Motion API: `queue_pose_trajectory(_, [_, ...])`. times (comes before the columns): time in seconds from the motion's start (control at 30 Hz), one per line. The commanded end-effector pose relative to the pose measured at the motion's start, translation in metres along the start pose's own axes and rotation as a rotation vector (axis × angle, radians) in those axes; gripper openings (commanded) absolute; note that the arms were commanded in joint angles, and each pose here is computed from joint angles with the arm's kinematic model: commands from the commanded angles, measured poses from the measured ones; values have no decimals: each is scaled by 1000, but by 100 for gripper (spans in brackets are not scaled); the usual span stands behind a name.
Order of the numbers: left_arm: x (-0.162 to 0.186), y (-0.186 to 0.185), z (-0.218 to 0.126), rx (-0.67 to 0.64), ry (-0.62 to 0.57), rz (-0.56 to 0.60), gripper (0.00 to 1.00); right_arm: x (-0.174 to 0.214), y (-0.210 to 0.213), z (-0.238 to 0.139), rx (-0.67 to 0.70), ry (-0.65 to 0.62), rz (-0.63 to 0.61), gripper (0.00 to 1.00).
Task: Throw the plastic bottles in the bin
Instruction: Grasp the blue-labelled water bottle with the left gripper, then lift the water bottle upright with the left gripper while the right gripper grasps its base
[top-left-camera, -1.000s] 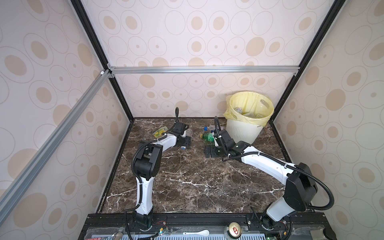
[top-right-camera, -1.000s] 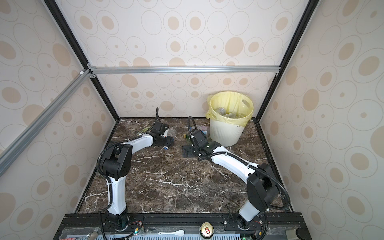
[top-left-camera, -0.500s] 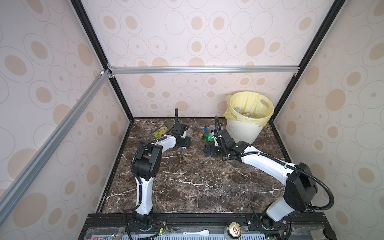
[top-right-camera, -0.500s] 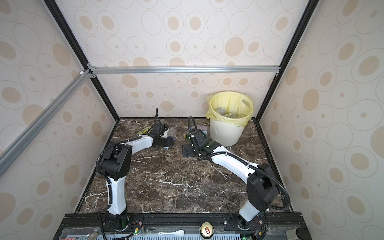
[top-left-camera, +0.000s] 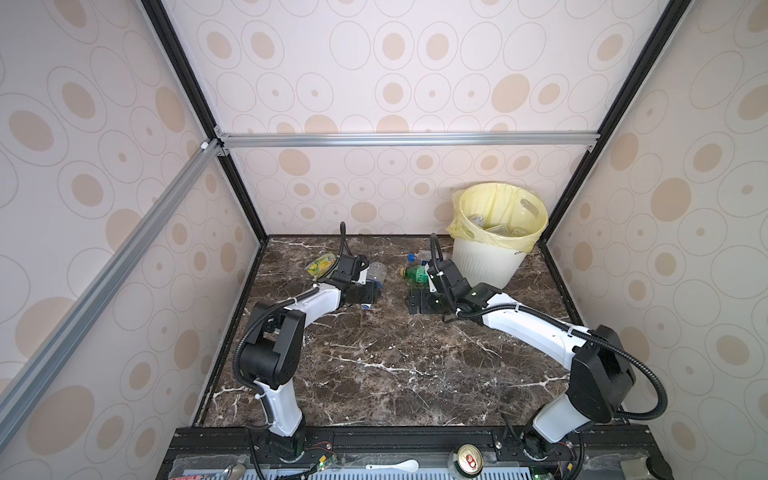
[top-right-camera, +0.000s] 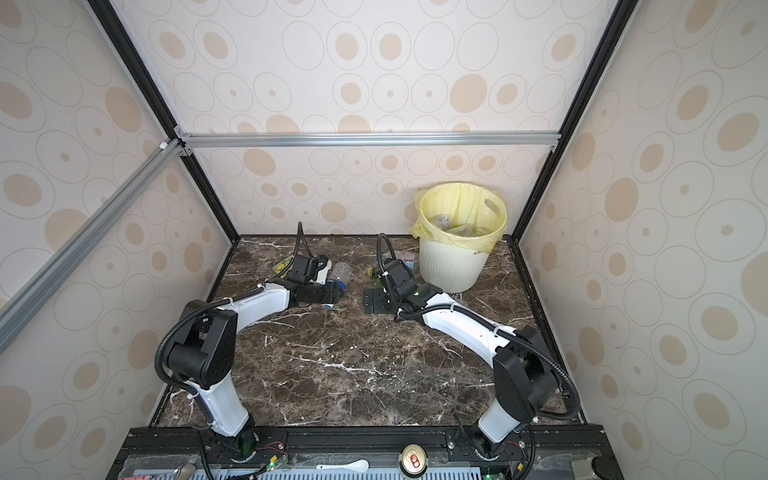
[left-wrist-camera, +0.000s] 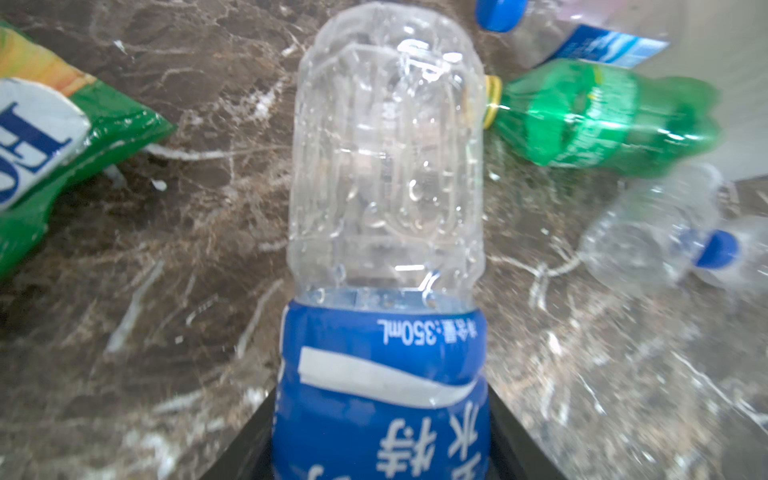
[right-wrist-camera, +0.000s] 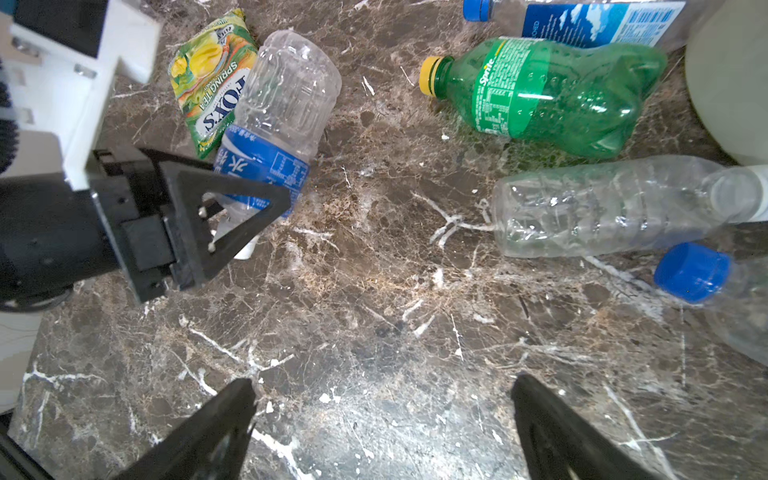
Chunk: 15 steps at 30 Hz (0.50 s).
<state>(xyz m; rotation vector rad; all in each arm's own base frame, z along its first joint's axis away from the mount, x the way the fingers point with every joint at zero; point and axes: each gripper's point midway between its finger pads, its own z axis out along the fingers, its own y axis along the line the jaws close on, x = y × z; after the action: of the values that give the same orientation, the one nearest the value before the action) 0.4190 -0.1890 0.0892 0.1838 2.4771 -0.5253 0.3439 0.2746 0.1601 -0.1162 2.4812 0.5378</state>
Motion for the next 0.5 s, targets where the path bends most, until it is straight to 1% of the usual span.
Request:
queue_pose_trajectory(0.0, [-7, -27, -21, 112, -66, 22, 58, 0, 4, 2, -33, -5, 74, 100])
queue_pose_trajectory(0.13, [-4, -48, -30, 191, -126, 34, 58, -5, 12, 7, -73, -16, 130, 100])
queue_pose_trajectory(0.23, [-2, -76, -30, 277, -129, 59, 58, -15, 14, 6, -92, -38, 169, 100])
queue_pose_trajectory(0.3, [1, -86, -30, 289, -125, 74, 58, -22, 12, 4, -112, -57, 204, 100])
queue_pose_trajectory(0.47, [-4, -95, -39, 316, -152, 77, 59, -44, 5, -8, -103, -113, 223, 100])
